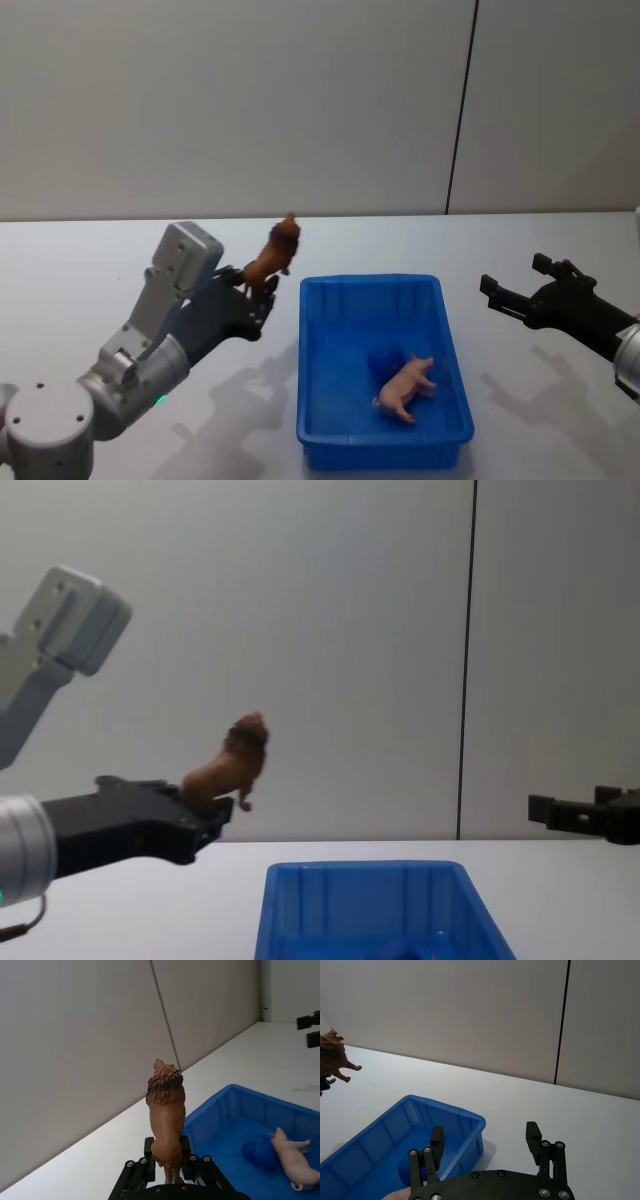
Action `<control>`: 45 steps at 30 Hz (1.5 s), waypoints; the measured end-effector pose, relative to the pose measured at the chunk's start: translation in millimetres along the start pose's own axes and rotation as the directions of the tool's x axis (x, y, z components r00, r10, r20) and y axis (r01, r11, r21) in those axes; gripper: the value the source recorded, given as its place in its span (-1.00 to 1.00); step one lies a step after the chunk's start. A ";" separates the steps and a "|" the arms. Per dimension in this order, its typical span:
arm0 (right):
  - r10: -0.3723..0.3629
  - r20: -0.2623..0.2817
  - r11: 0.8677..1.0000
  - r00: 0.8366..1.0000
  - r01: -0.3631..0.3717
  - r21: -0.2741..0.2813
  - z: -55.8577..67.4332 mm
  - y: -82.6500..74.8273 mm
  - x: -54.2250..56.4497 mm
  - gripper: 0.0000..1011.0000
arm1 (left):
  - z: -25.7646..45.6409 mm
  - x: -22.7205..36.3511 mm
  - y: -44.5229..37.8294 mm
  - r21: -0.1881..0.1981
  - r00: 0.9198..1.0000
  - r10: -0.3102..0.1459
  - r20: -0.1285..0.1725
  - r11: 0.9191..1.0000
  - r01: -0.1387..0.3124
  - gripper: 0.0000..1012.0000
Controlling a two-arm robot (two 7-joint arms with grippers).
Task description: Pick up the two dolls from the table and place them into the box.
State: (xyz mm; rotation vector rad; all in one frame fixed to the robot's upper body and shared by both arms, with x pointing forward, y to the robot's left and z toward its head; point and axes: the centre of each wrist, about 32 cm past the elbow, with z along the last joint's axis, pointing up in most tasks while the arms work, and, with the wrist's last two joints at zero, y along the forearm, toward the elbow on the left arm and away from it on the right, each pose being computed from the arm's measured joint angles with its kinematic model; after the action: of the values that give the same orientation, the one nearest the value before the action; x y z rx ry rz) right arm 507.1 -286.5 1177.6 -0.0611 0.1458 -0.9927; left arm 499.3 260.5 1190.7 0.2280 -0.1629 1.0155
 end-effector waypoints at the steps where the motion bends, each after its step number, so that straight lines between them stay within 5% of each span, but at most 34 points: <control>1: 0.000 0.000 1.000 1.000 0.000 0.000 0.0 0.0 0.0 0.98 | 0.9 0.0 -1.3 -0.003 1.000 -0.010 0.003 1.000 0.010 -0.44; 12: 0.000 0.000 1.000 1.000 0.000 0.000 0.0 0.0 0.0 0.98 | 8.2 -5.2 -21.5 -0.027 0.992 -0.125 0.029 0.992 0.126 -0.44; 26: 0.000 0.000 1.000 1.000 0.000 0.000 0.0 0.0 0.0 0.98 | 4.6 -18.7 -40.3 -0.024 0.976 -0.217 0.026 0.976 0.218 -0.43; 45: 0.000 0.000 1.000 1.000 0.000 0.000 0.0 0.0 0.0 0.98 | 1.0 -27.8 -49.8 -0.022 0.964 -0.265 0.026 0.964 0.266 0.68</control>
State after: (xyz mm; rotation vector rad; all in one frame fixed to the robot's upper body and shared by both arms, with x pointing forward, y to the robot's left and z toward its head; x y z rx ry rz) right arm 507.2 -286.5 1177.6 -0.0611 0.1457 -0.9928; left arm 527.4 212.2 1179.4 0.2315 -0.1613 0.7439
